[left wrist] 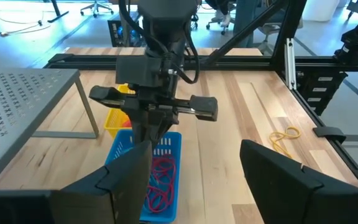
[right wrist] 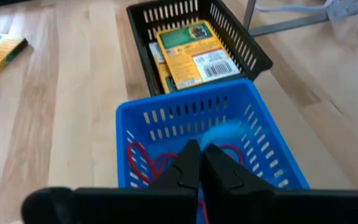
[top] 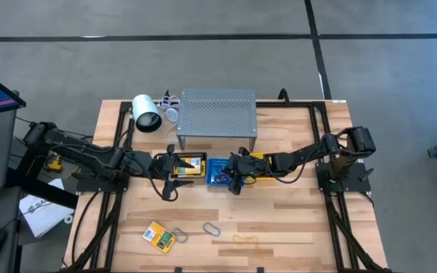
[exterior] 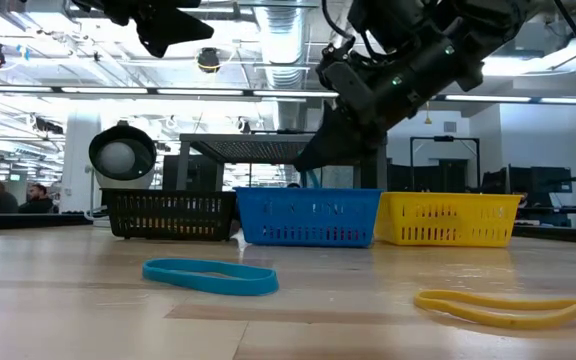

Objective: Pick & Place Office Desk Supplies
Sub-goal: Put the blue rubber band into the blue bin

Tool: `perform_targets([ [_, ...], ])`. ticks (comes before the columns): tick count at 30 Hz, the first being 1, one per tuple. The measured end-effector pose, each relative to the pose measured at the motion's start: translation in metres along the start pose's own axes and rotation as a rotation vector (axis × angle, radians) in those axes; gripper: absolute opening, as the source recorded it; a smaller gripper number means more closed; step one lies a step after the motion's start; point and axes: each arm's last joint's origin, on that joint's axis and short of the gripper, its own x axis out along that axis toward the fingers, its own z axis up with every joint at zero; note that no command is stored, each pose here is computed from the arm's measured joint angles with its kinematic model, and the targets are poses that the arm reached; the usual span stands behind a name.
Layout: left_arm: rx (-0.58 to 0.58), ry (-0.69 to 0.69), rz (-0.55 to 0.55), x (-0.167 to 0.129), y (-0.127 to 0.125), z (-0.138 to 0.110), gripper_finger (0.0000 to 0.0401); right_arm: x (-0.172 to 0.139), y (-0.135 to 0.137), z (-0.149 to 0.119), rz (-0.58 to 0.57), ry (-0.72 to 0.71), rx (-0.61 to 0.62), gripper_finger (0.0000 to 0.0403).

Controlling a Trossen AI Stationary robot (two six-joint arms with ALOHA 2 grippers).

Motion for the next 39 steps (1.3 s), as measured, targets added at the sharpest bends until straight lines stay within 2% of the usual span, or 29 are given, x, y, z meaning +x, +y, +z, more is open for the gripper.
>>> perform_targets([
  [13, 0.0, 0.0, -0.001, 0.0, 0.0, 0.0, 0.024, -0.001, 0.003, -0.007, 0.0, 0.053, -0.003, 0.0],
  [20, -0.001, 0.0, -0.002, 0.0, 0.0, 0.0, 0.024, 0.02, 0.005, -0.02, -0.016, 0.11, -0.017, 0.0],
  [26, -0.004, 0.001, -0.004, 0.0, 0.0, 0.0, 0.024, 0.032, 0.008, -0.015, -0.008, 0.106, -0.021, 0.0002],
  [33, -0.006, 0.001, -0.004, 0.0, 0.0, -0.001, 0.024, 0.033, 0.007, -0.013, 0.028, 0.127, -0.015, 0.0037],
  [39, -0.002, 0.017, -0.001, 0.001, 0.0, -0.01, 0.024, 0.034, 0.004, -0.013, 0.094, 0.151, -0.009, 0.0094],
])
